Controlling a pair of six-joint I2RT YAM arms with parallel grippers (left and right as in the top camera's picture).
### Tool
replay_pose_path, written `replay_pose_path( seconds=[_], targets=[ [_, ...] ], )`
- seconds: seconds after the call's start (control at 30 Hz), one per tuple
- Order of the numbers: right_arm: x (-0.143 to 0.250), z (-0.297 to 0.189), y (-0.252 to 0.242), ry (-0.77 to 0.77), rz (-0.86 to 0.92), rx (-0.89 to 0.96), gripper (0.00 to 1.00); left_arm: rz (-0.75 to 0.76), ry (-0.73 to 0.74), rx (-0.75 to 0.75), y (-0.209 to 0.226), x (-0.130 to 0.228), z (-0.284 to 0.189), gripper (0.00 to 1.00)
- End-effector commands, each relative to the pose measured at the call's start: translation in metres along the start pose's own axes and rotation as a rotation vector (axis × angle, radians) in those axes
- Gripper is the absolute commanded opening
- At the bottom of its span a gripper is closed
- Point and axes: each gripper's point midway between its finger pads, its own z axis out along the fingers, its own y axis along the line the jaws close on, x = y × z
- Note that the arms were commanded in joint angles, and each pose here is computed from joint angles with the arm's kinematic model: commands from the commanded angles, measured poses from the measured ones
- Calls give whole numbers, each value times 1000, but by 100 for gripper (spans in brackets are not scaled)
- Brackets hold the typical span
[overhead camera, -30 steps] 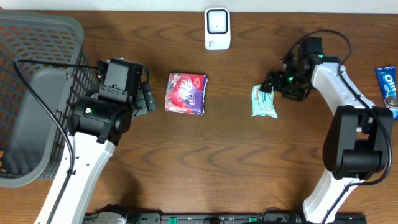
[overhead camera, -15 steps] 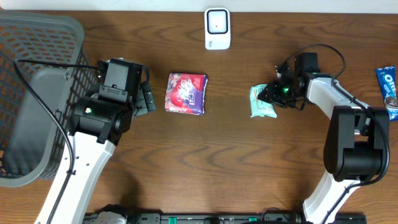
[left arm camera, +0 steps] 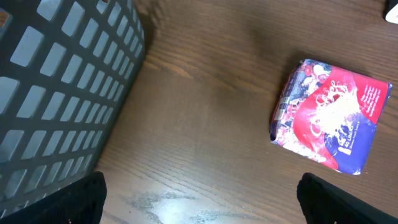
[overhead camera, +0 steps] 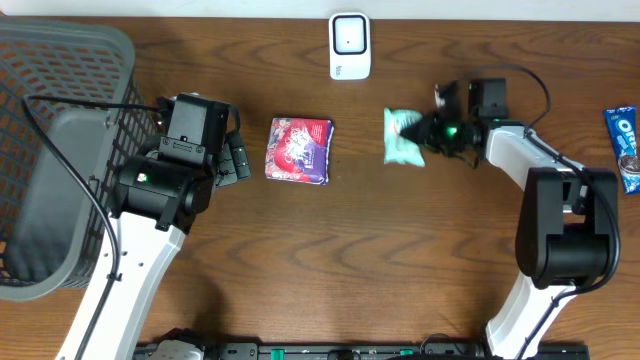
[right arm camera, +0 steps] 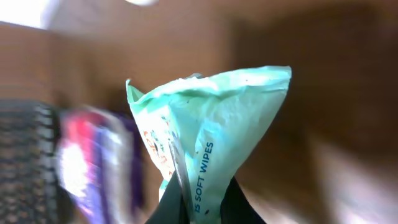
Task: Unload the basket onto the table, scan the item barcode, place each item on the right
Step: 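Hold the wipes pack over the scanner window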
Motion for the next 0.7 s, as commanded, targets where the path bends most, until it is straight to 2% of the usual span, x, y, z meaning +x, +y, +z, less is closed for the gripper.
replay_pose_path(
  seconds=[0.0, 0.1, 0.23, 0.57, 0.67],
  targets=[
    [-35, 0, 60, -64, 35, -188, 1, -5, 2, -17, 3, 0, 2, 98],
    [-69, 1, 93, -220, -29, -240, 1, -5, 2, -17, 3, 0, 2, 98],
    [-99, 1, 119, -399, 6, -228, 1, -5, 2, -17, 3, 0, 2, 98],
    [-142, -4, 178, -665, -39, -95, 1, -5, 2, -17, 3, 0, 2, 98],
    [-157, -4, 188, -687, -72, -70, 1, -5, 2, -17, 3, 0, 2, 98]
  ],
)
